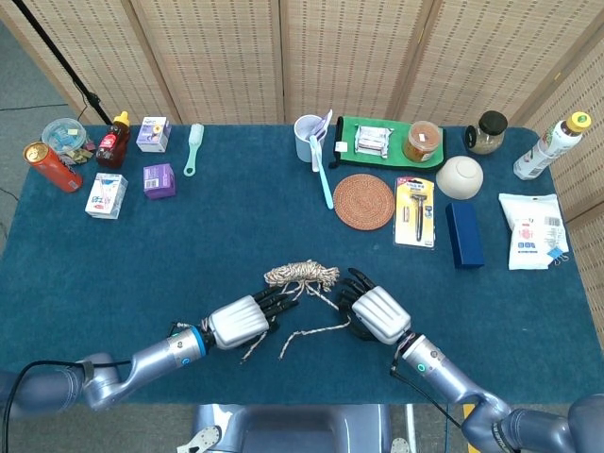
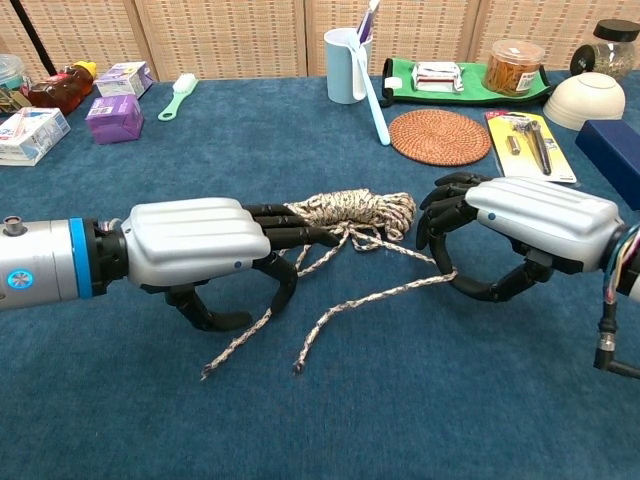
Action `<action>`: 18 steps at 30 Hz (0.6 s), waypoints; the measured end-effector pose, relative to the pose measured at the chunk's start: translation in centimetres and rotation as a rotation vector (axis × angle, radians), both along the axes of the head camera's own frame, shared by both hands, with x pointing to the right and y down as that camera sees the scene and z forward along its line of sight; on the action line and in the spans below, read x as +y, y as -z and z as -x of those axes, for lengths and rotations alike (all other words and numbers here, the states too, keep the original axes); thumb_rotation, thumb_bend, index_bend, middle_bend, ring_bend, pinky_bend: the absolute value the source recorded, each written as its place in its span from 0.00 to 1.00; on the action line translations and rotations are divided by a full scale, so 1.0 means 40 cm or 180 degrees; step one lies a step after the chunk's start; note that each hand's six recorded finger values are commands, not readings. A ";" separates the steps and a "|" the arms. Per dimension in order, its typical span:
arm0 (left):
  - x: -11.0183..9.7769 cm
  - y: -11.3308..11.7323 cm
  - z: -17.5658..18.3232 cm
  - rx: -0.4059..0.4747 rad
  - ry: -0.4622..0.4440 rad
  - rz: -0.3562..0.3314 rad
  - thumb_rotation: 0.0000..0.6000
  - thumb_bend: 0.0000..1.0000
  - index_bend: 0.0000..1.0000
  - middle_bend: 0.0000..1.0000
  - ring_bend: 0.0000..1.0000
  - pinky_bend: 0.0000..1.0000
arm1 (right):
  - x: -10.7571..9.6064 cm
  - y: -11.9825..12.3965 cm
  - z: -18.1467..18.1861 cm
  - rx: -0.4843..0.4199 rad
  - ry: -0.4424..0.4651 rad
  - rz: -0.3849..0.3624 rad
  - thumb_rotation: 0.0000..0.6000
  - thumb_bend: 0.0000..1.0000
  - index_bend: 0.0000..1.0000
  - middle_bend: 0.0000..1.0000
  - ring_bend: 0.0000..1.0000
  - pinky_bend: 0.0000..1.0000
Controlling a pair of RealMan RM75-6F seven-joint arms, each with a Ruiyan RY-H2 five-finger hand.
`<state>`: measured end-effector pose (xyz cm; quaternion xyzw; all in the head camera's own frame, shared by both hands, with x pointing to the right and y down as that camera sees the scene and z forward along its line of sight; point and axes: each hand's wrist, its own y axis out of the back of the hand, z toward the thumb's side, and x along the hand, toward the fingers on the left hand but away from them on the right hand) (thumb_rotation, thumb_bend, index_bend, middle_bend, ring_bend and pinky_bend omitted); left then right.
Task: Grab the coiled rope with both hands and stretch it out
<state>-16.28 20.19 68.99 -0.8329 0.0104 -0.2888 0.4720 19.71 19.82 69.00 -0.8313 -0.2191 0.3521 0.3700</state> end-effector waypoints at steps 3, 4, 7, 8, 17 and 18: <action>0.003 -0.005 -0.003 0.0001 0.0009 0.0007 1.00 0.37 0.47 0.00 0.00 0.00 | 0.000 -0.001 -0.003 0.0007 -0.0007 0.0001 1.00 0.46 0.65 0.34 0.16 0.00; 0.003 -0.006 -0.004 0.0001 0.0013 0.0009 1.00 0.37 0.47 0.00 0.00 0.00 | 0.000 -0.001 -0.003 0.0008 -0.0008 0.0002 1.00 0.46 0.65 0.34 0.16 0.00; 0.003 -0.009 -0.006 0.0002 0.0024 0.0011 1.00 0.37 0.47 0.00 0.00 0.00 | 0.000 -0.001 -0.004 0.0008 -0.0010 0.0001 1.00 0.46 0.65 0.34 0.16 0.00; 0.003 -0.009 -0.007 0.0003 0.0029 0.0012 1.00 0.37 0.47 0.00 0.00 0.00 | 0.000 -0.001 -0.004 0.0008 -0.0010 0.0001 1.00 0.46 0.65 0.34 0.16 0.00; 0.005 -0.014 -0.010 0.0005 0.0049 0.0023 1.00 0.37 0.47 0.00 0.00 0.00 | -0.001 0.001 -0.007 0.0003 -0.0021 -0.0002 1.00 0.46 0.65 0.35 0.16 0.00; 0.005 -0.015 -0.010 0.0005 0.0049 0.0024 1.00 0.37 0.47 0.00 0.00 0.00 | -0.001 0.001 -0.007 0.0003 -0.0022 -0.0002 1.00 0.46 0.65 0.35 0.16 0.00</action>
